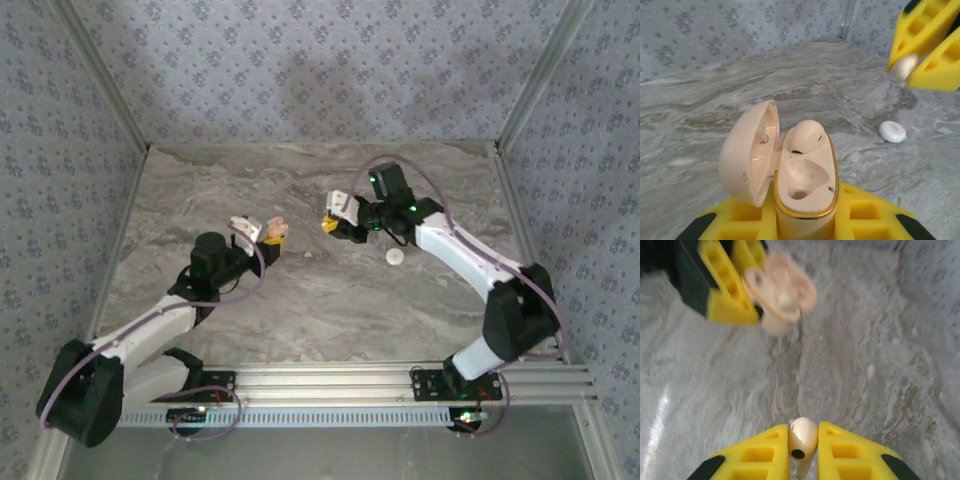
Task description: Insert the wireless bluetooth earbuds into the charging case
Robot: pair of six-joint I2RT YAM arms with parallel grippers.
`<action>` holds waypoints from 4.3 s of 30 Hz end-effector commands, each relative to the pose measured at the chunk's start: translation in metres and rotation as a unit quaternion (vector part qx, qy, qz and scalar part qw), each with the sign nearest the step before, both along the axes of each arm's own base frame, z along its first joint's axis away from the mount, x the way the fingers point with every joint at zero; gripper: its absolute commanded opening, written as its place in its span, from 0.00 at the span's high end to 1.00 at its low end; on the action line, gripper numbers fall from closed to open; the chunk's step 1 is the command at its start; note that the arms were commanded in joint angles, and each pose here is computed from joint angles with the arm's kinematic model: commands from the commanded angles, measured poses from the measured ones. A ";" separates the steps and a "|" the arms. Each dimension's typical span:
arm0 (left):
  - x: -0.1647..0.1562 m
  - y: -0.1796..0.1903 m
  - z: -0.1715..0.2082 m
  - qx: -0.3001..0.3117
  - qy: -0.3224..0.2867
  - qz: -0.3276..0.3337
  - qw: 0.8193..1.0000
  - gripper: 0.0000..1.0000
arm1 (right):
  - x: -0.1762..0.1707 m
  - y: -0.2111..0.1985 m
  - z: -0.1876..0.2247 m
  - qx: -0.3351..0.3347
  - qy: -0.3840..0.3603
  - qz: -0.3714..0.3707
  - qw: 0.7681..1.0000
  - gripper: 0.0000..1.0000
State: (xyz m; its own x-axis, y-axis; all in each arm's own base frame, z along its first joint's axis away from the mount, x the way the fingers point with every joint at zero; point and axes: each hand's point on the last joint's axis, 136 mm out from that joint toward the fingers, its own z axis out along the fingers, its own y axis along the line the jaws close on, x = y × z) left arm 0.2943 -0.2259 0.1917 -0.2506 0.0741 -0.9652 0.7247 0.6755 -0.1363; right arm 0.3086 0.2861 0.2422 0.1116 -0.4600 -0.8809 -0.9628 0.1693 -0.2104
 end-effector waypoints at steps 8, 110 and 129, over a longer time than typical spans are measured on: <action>0.004 -0.078 0.069 -0.073 -0.085 -0.120 0.986 0.82 | -0.014 -0.021 0.092 0.236 0.040 -0.031 0.971 0.82; -0.012 -0.089 0.087 -0.037 -0.128 -0.139 0.981 0.82 | -0.040 -0.013 0.092 0.152 -0.035 -0.039 0.987 0.59; -0.010 -0.085 0.071 0.015 -0.128 -0.134 0.983 0.82 | -0.010 -0.019 0.075 0.123 0.098 -0.265 0.951 0.14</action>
State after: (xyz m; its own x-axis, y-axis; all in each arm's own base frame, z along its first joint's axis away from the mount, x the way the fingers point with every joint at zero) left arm 0.2867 -0.3124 0.2455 -0.0156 0.1544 -0.9879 0.8882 0.4560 0.0572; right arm 0.2898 0.2736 0.3175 -0.1720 -0.2224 -0.9597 -0.8215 0.5700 0.0151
